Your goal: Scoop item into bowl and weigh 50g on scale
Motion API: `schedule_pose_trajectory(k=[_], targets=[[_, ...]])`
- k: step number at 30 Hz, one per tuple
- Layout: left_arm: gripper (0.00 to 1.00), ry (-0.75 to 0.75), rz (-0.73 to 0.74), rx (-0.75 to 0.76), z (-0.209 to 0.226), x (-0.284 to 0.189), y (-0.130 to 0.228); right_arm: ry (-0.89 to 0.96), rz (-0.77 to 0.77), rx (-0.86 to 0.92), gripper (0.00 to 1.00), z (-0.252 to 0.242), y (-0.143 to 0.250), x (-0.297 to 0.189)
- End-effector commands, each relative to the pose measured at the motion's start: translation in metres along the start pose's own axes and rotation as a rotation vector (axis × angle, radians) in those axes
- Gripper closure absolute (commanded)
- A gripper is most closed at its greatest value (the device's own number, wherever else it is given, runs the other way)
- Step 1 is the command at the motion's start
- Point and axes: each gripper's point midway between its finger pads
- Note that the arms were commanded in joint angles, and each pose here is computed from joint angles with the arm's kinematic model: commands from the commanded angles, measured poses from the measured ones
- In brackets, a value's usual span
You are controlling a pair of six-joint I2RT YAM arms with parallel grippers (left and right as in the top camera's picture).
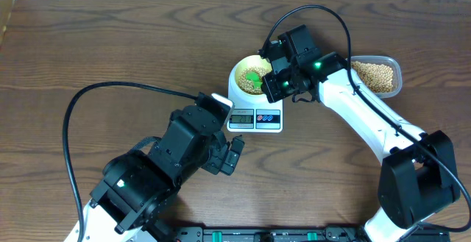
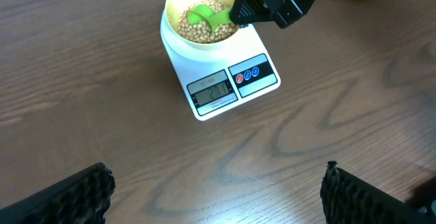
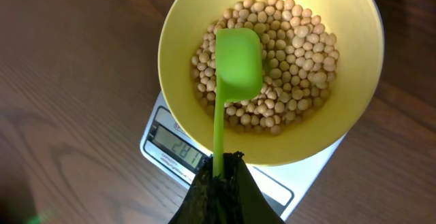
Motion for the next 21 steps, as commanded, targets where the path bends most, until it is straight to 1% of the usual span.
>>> schedule_pose_trajectory(k=[1,14,21], targets=[[0.01,0.006,-0.015,-0.007,0.0,-0.005,-0.005,0.003,0.026,0.072,0.99,-0.001,0.004,0.008],[0.01,0.006,-0.014,-0.007,-0.001,-0.005,-0.005,-0.08,0.018,0.109,0.99,0.013,0.0,0.009],[0.01,0.006,-0.014,-0.007,-0.001,-0.005,-0.005,-0.132,-0.001,0.173,0.99,0.01,-0.008,0.007]])
Point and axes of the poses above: each gripper's point midway between its finger pads, its own x axis out along the fingers, its own z axis along the line the jaws close on, y = z × x, and after that the axes turned 12 degrees about x, right-handed
